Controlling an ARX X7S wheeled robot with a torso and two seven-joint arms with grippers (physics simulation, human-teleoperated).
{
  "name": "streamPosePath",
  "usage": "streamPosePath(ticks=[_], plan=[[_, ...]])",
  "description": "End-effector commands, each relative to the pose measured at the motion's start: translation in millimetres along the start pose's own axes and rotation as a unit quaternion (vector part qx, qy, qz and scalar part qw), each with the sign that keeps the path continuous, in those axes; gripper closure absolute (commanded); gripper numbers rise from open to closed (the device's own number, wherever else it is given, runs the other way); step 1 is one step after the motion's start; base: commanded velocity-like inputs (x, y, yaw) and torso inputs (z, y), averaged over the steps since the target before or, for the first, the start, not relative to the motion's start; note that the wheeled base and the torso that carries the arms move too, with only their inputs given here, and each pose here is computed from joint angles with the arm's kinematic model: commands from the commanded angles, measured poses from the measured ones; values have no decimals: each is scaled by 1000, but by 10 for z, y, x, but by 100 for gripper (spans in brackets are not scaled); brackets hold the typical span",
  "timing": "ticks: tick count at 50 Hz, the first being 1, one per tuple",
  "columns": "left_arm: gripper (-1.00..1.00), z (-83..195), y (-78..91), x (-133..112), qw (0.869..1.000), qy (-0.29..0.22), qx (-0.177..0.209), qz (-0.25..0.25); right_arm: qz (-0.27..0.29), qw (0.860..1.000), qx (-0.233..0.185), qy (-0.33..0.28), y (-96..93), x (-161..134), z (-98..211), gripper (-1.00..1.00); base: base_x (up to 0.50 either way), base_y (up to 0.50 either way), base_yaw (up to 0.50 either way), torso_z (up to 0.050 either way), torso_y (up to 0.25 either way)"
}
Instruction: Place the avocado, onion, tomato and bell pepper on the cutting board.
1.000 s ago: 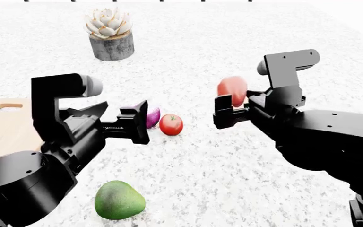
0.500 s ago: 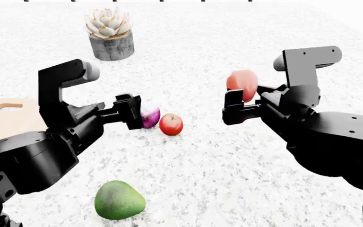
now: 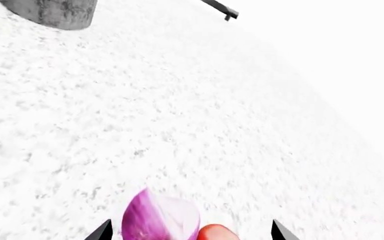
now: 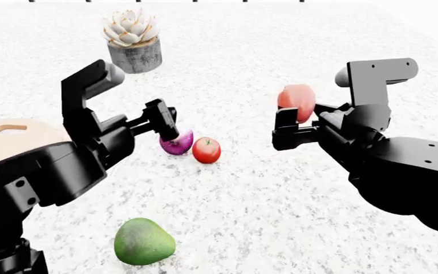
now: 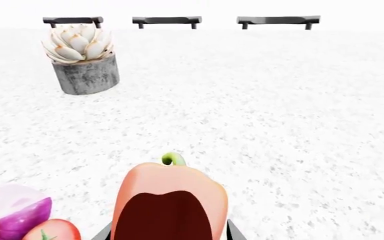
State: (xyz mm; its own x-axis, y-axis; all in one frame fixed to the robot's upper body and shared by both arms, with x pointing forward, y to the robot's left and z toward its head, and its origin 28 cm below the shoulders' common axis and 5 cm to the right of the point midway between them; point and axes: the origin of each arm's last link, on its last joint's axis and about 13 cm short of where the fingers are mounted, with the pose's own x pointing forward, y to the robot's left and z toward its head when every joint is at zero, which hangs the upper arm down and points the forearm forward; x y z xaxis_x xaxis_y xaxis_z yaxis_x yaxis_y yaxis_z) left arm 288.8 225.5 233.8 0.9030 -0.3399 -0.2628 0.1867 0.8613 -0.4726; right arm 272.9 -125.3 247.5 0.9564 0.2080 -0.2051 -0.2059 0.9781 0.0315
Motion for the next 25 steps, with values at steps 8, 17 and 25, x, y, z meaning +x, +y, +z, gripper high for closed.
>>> streamPosePath(ticks=[8, 17, 25], plan=[[-100, -7, 71, 154, 999, 2, -33, 20, -1, 1000, -7, -7, -14, 1, 11, 100, 0, 0, 0, 0, 0], [-100, -53, 92, 241, 999, 18, -40, 22, -1, 1000, -6, -8, -29, 22, 6, 100, 0, 0, 0, 0, 0], [-100, -76, 131, 330, 998, 27, -46, 28, -5, 1000, -3, -6, -52, 48, -15, 100, 0, 0, 0, 0, 1]])
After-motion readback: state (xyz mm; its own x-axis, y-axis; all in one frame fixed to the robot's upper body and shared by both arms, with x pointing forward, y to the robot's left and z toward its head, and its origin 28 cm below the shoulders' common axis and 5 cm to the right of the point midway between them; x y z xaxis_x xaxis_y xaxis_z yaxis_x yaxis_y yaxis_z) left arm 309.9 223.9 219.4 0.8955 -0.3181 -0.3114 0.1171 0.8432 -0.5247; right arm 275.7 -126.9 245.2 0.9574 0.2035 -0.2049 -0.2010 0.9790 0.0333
